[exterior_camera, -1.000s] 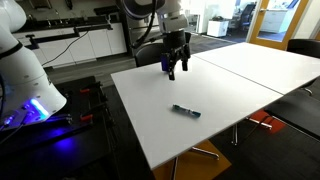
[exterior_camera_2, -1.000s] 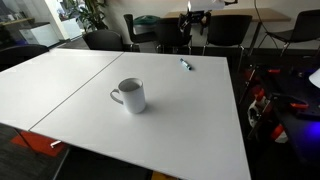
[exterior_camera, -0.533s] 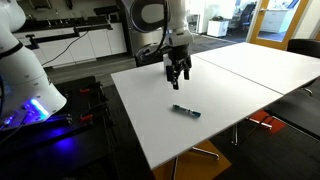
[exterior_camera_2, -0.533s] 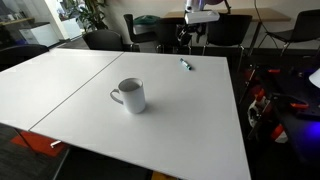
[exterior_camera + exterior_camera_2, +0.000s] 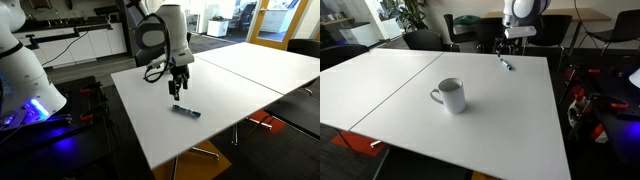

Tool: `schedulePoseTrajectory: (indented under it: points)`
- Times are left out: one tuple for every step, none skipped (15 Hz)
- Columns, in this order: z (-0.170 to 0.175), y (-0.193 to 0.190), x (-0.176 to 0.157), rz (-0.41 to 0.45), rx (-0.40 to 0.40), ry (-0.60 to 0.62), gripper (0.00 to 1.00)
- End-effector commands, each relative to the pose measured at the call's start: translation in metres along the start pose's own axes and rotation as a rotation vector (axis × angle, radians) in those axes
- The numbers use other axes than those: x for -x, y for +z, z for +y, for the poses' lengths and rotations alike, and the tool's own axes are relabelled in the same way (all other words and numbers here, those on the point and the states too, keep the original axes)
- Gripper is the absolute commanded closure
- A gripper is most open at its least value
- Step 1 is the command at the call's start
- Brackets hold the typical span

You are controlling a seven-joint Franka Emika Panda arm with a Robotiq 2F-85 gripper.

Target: Put the green marker in the white mug

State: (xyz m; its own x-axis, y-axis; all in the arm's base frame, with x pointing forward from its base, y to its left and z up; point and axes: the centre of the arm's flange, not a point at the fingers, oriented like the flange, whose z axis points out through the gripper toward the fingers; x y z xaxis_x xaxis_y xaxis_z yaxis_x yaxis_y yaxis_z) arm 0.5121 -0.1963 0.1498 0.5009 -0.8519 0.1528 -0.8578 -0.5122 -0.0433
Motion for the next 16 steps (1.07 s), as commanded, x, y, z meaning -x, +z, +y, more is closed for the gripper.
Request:
schedulePoseTrajectory:
  points:
    - [-0.002,0.017,-0.011,-0.009,0.006,0.024,0.00]
    - [0.001,0.021,-0.012,-0.020,0.009,0.043,0.00]
    - [0.002,0.025,-0.014,-0.023,0.017,0.057,0.00]
    - [0.005,0.028,-0.014,-0.028,0.023,0.064,0.00]
    - [0.007,0.031,-0.015,-0.028,0.026,0.070,0.00]
    - [0.008,0.034,-0.016,-0.027,0.029,0.076,0.00]
    - [0.009,0.036,-0.017,-0.027,0.031,0.080,0.00]
    - [0.009,0.037,-0.018,-0.027,0.033,0.083,0.00]
    - [0.008,0.039,-0.018,-0.026,0.037,0.084,0.00]
    - [0.008,0.040,-0.019,-0.025,0.039,0.086,0.00]
    - [0.008,0.042,-0.019,-0.026,0.039,0.087,0.00]
    - [0.008,0.043,-0.020,-0.025,0.040,0.087,0.00]
    - [0.007,0.045,-0.020,-0.024,0.038,0.086,0.00]
    - [0.007,0.046,-0.021,-0.022,0.037,0.085,0.00]
    - [0.005,0.048,-0.021,-0.025,0.036,0.085,0.00]
    - [0.004,0.050,-0.021,-0.025,0.039,0.086,0.00]
